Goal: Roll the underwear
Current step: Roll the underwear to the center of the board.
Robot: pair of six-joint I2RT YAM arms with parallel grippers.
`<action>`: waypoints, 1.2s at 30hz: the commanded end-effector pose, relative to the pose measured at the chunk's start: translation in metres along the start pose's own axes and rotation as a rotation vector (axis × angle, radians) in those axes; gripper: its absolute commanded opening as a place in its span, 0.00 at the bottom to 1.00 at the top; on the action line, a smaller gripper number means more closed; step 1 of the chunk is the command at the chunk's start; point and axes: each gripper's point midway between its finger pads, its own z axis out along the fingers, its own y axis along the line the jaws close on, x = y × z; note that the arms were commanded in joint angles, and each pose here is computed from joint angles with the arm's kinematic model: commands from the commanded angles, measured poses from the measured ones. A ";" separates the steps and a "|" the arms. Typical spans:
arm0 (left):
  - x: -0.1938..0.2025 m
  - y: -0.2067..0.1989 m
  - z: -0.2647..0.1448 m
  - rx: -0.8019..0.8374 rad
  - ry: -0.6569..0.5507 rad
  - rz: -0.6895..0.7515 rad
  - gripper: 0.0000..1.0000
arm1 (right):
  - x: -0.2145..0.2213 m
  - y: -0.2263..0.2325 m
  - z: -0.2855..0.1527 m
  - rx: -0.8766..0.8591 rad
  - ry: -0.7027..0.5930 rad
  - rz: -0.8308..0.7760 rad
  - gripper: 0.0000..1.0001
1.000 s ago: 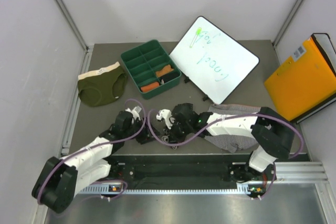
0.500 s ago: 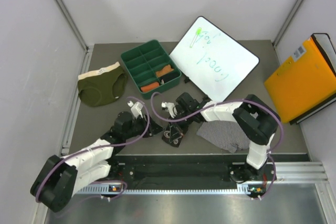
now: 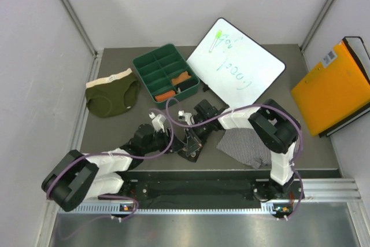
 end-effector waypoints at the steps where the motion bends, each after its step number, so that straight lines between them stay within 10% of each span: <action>1: 0.002 -0.005 0.009 0.031 -0.018 0.029 0.43 | -0.014 -0.009 -0.003 0.018 -0.032 -0.034 0.05; 8: 0.014 0.018 0.016 -0.097 0.026 -0.011 0.00 | -0.024 -0.011 -0.026 0.122 -0.101 -0.041 0.51; 16: 0.011 0.025 0.021 -0.181 0.059 -0.060 0.00 | -0.026 -0.005 -0.077 0.363 -0.293 0.004 0.87; 24: 0.009 0.027 0.027 -0.242 0.092 -0.133 0.00 | -0.009 0.003 -0.080 0.305 -0.496 0.074 0.95; 36: 0.007 0.019 0.035 -0.223 0.113 -0.184 0.00 | 0.007 -0.010 -0.049 0.350 -0.441 0.085 0.93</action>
